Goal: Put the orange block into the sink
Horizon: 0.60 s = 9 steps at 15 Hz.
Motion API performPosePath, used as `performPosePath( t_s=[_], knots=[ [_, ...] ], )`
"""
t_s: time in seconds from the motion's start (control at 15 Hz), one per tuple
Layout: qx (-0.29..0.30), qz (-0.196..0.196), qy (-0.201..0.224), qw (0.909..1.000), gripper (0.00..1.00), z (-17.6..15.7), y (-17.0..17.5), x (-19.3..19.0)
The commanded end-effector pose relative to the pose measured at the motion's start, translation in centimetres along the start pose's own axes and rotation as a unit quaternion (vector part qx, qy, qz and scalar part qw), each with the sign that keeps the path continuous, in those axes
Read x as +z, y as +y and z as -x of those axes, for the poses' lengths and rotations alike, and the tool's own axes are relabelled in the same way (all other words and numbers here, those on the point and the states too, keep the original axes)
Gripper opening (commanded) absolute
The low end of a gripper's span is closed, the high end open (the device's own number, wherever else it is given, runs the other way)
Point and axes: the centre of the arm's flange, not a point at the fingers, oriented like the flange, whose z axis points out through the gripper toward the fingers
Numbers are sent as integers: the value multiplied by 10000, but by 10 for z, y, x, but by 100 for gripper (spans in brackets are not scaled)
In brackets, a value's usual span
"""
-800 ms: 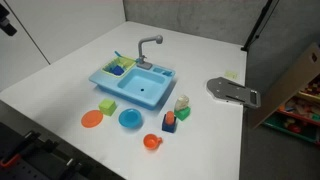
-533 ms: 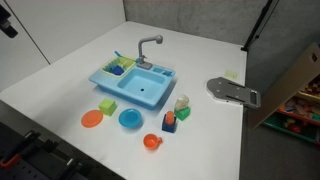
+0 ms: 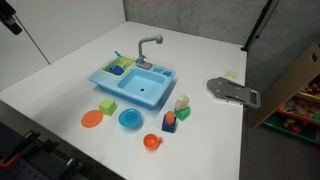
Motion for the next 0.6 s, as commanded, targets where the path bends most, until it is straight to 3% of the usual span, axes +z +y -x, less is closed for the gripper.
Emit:
performPosePath(
  t_s=[0.0, 0.53],
  knots=[
    [153, 217, -281, 9992, 100, -27, 6, 4],
    [840, 686, -849, 9905, 100, -56, 59, 42]
  ],
)
